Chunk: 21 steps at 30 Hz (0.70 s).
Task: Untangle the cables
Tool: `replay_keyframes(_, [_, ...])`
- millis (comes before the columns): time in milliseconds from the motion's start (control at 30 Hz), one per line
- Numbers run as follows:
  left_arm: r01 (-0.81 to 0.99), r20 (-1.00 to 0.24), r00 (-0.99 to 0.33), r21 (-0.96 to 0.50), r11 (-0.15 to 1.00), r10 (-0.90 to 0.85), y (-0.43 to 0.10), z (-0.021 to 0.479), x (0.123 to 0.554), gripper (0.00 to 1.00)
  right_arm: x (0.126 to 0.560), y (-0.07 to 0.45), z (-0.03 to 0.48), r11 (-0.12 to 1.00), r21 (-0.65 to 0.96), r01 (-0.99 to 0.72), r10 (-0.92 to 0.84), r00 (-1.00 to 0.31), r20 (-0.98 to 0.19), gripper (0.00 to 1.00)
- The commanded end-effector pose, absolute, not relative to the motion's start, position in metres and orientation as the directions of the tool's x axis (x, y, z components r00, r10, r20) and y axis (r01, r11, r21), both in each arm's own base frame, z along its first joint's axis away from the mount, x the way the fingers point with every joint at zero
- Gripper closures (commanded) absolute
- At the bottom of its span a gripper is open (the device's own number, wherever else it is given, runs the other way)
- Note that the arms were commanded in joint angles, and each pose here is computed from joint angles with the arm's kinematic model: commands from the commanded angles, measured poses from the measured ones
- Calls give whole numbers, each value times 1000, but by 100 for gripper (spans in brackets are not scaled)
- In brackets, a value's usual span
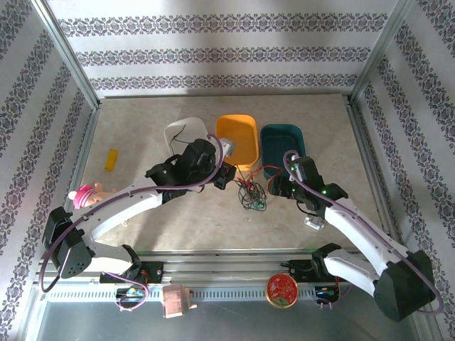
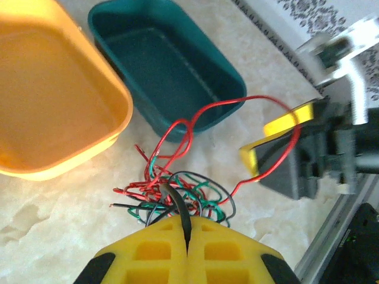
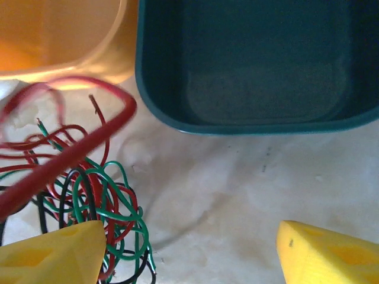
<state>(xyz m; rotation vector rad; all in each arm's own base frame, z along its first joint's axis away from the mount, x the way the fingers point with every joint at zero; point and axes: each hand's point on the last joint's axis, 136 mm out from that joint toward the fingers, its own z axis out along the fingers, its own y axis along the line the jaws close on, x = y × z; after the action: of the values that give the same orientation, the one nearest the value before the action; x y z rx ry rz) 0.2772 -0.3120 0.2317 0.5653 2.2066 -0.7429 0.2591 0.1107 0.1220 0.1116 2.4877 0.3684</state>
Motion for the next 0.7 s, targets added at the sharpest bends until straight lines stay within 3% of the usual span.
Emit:
replay_keyframes(0, [544,-738,-659,-335,769,144,-307,221,282,100,258,87,132,981,185,54,163,-745,-647,23])
replay_keyframes(100, [525,-724,-674,-331,784,145,-305,210,285,100,259,85,148,986,164,33,141,-692,-708,22])
replay_keyframes(267, [513,-710,-688,-331,792,149,-304,199,286,100,255,127,166,959,208,-194,34,-649,-760,21])
replay_keyframes(500, [511,-706,-693,-336,791,147,-305,195,287,100,238,185,123,867,362,-342,-96,-828,-553,22])
replay_keyframes(667, [516,-703,-694,-332,789,158,-306,193,286,100,233,196,78,886,334,-322,-191,-909,-371,23])
